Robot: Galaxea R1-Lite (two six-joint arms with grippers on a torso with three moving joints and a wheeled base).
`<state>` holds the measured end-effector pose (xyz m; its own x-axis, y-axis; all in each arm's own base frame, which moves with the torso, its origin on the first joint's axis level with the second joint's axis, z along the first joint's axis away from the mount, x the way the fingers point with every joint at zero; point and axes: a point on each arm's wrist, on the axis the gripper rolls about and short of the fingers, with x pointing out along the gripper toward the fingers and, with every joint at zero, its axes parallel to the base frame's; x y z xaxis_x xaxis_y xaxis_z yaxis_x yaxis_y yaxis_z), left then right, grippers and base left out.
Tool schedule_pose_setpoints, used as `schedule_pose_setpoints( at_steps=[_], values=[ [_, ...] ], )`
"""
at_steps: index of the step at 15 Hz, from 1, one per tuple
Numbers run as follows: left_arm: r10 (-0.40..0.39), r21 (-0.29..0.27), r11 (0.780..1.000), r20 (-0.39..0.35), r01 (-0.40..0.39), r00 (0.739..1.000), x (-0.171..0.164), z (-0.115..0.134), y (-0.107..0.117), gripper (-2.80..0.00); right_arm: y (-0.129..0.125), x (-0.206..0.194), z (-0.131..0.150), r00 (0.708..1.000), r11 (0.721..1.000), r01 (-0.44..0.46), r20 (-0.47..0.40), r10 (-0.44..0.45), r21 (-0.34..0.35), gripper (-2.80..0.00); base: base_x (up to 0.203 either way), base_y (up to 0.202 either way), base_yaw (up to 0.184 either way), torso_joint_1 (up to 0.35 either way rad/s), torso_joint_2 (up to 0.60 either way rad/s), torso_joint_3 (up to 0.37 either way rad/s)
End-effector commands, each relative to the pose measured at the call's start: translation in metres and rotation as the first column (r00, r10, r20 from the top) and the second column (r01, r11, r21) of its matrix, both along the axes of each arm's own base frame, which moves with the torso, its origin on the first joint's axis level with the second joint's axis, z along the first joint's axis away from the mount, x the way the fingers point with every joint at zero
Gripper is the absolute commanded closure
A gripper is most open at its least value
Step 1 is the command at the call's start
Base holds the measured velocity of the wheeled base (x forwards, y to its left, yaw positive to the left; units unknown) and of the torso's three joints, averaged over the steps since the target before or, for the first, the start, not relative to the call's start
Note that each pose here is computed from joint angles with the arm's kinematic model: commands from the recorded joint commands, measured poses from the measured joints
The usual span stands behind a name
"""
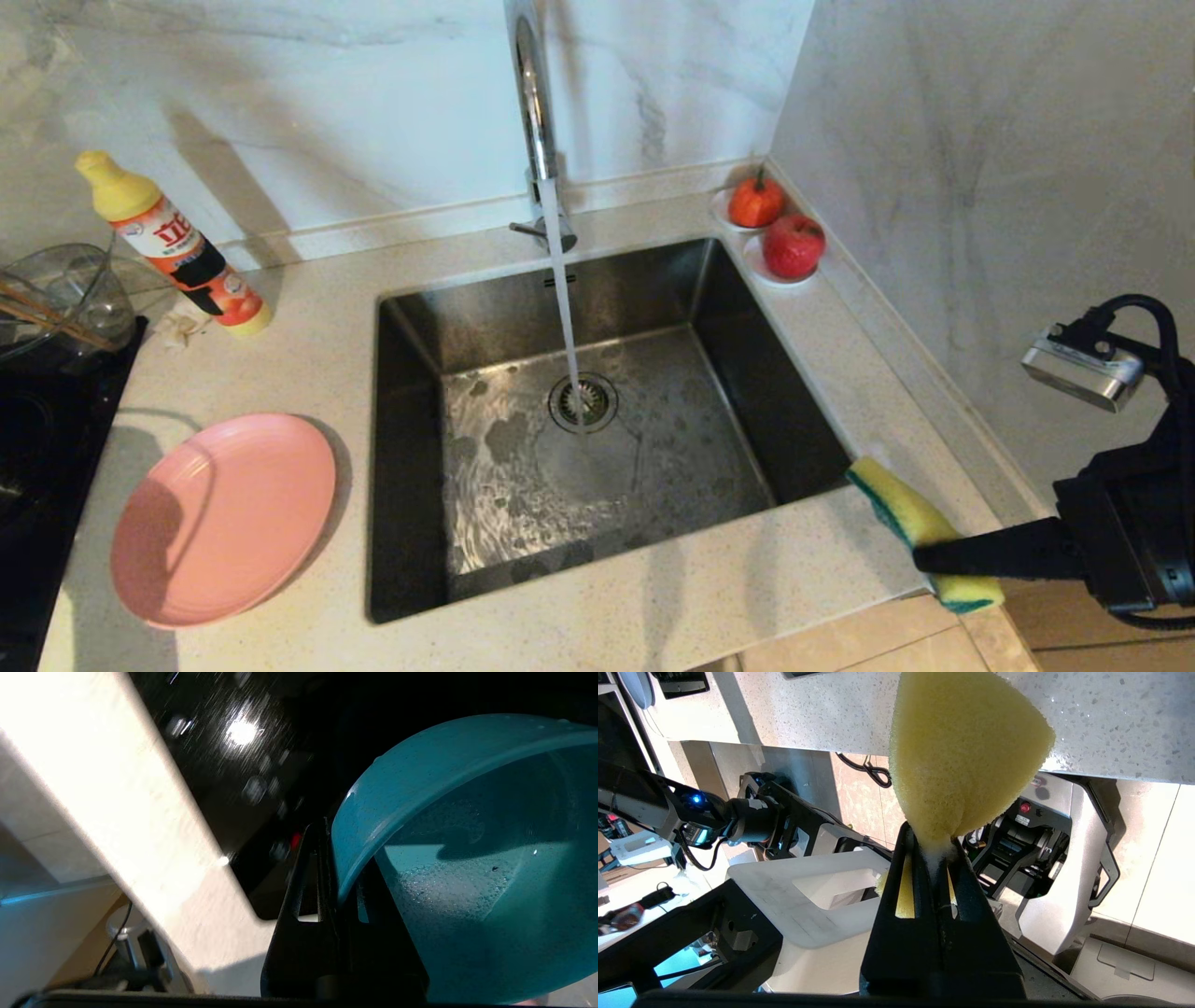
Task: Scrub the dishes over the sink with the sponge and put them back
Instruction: Place the bowl on the table
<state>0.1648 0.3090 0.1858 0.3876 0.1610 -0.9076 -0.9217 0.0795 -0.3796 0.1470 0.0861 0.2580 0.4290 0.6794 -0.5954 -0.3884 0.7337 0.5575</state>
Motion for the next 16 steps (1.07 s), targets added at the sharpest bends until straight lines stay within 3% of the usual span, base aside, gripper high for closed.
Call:
schedule_pose_setpoints(
  at_steps=[1, 7, 16],
  values=[
    [-0.009, -0.02, 1.0, 0.001, 0.009, 1.0, 0.009, -0.016, 0.018, 0.0, 0.0, -0.001, 0.0, 1.0, 1.0, 0.0, -0.005, 0.0, 0.001, 0.0, 0.0, 0.0, 0.0, 0.0, 0.0, 0.0],
    [-0.033, 0.036, 0.999, 0.044, 0.031, 0.998, 0.022, -0.03, 0.044, 0.0, -0.001, 0.003, -0.003, 1.0, 1.0, 0.01, -0.016, -0.01, -0.004, 0.0, 0.0, 0.0, 0.0, 0.0, 0.0, 0.0],
    [-0.041, 0.046, 0.998, 0.047, 0.039, 0.998, 0.028, -0.034, 0.054, 0.0, -0.001, 0.002, -0.003, 1.0, 1.0, 0.001, -0.021, -0.001, 0.005, 0.0, 0.0, 0.0, 0.0, 0.0, 0.0, 0.0]
  ],
)
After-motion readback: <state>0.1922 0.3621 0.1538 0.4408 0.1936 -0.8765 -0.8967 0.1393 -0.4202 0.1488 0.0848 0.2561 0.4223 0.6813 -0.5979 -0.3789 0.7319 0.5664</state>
